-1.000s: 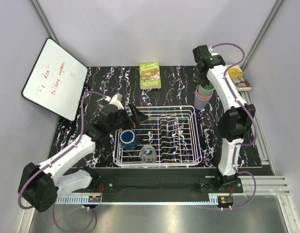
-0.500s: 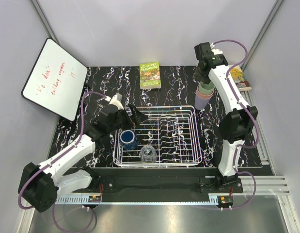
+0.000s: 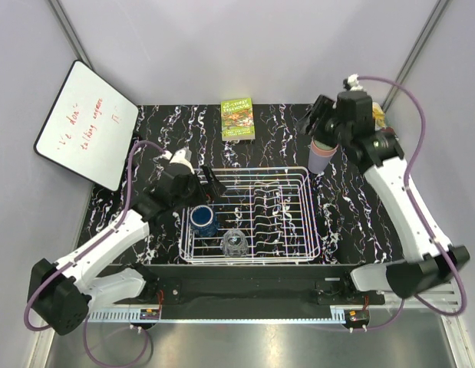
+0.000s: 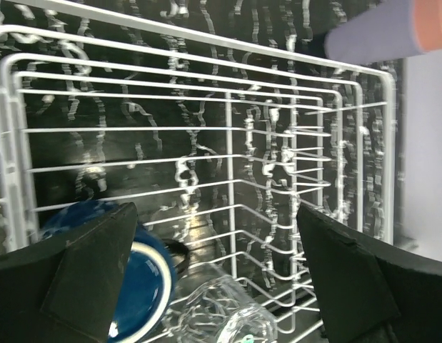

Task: Unload the cups from the dish rack

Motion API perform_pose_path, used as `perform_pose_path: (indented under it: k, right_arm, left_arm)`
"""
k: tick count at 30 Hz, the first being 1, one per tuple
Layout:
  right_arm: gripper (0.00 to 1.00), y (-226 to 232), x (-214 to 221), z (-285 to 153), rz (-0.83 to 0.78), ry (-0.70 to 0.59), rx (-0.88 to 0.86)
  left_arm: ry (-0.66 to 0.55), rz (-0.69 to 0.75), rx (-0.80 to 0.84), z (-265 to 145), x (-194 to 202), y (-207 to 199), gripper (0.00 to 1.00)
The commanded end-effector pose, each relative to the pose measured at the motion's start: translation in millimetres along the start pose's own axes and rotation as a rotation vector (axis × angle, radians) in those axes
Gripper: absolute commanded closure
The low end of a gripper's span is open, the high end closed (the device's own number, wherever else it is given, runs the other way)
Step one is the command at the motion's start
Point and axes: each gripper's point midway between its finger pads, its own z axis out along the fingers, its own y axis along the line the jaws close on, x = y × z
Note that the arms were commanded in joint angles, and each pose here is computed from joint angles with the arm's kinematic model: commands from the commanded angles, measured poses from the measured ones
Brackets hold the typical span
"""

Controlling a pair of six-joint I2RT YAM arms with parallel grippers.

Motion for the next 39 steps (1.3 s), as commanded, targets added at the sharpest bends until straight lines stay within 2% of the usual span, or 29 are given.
perform_pose_path:
  k: [1,2,7,11,17,21,29,34,35,39]
  right_arm:
    - [0.32,41,50,-20,-0.054,0.065,-0.245]
    - [0.32,48,51,-33,-0.061,0.042,-0.285]
    - [0.31,55,94,-54,-0.079,0.091,-0.381]
    - [0.31,45,113,-68,-0.059,0.099,-0.407]
    - [0.3,29,122,-78,-0.059,0.085,-0.402]
    - [0.3,30,127,-85,-0.05,0.099,-0.428]
    - [0.3,28,136,-96,-0.043,0.119,-0.462]
    - [0.3,25,137,-99,-0.044,0.115,-0.463]
    - [0.31,25,136,-99,-0.045,0.112,-0.463]
    - [0.31,26,137,-99,-0.046,0.114,-0.463]
  left_arm:
    - [-0.051,0.092,-0.132,-17,-6,11,0.01]
    - [-0.055,0.102,-0.143,-19,-4,12,0.01]
    - [-0.042,0.149,-0.134,-34,15,0,0.01]
    - [-0.006,0.163,-0.109,-42,39,-12,0.01]
    - [0.055,0.188,-0.092,-43,81,-23,0.01]
    - [0.087,0.26,-0.106,-39,104,-35,0.01]
    - [0.142,0.323,-0.218,-14,130,-23,0.01]
    - [0.154,0.343,-0.223,-8,133,-29,0.01]
    - [0.156,0.35,-0.22,-8,134,-30,0.04]
    - [0.16,0.374,-0.221,-8,135,-29,0.4]
